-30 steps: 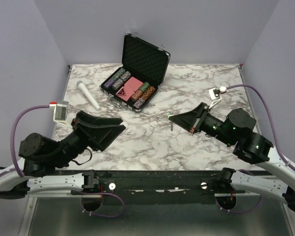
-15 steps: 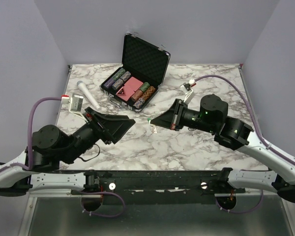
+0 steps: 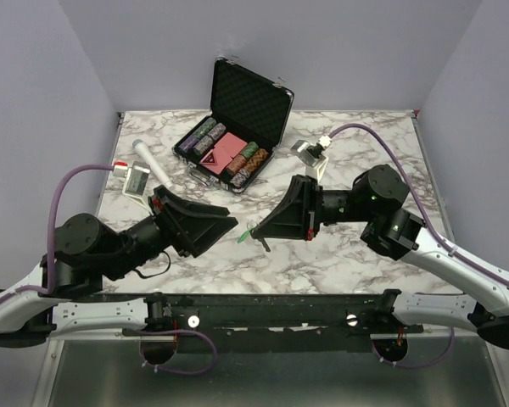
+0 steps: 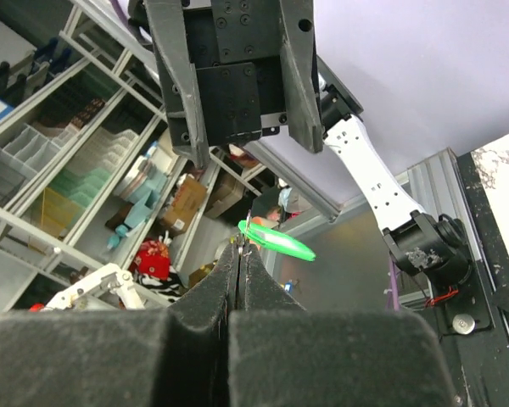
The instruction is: Remove the keys from the keyring
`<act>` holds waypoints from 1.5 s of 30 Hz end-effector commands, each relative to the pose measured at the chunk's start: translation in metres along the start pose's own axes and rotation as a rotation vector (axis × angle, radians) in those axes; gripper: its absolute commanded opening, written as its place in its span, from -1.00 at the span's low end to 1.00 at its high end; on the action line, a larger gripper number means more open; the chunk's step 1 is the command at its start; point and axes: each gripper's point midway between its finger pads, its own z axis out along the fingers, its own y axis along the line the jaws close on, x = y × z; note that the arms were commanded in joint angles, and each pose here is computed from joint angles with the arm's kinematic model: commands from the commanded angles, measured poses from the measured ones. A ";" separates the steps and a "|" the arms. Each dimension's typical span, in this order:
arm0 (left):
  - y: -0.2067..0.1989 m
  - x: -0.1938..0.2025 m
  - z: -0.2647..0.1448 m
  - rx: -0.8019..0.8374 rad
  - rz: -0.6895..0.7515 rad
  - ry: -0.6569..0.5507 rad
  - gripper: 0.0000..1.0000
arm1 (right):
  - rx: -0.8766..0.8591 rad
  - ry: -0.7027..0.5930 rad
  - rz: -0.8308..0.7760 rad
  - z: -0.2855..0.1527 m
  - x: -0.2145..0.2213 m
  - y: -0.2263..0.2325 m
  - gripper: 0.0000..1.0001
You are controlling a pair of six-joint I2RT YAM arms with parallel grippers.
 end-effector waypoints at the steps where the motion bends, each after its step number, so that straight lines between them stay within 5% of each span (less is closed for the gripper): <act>1: -0.025 0.004 0.007 0.131 -0.015 0.020 0.22 | -0.097 0.034 -0.070 0.005 -0.003 0.017 -0.99; 17: -0.022 0.023 0.017 0.137 -0.043 0.068 0.00 | -0.100 0.010 -0.085 0.009 -0.007 0.012 -0.99; 25: -0.031 0.027 0.026 0.154 -0.034 0.098 -0.51 | -0.092 0.007 -0.086 0.011 -0.007 0.009 -0.99; 30: -0.034 0.028 0.031 0.157 -0.026 0.109 -1.00 | -0.080 0.008 -0.082 0.010 -0.005 0.006 -0.99; 45: -0.067 0.049 0.020 0.313 0.080 0.316 -1.00 | -0.061 0.096 -0.082 0.004 0.005 0.010 -0.99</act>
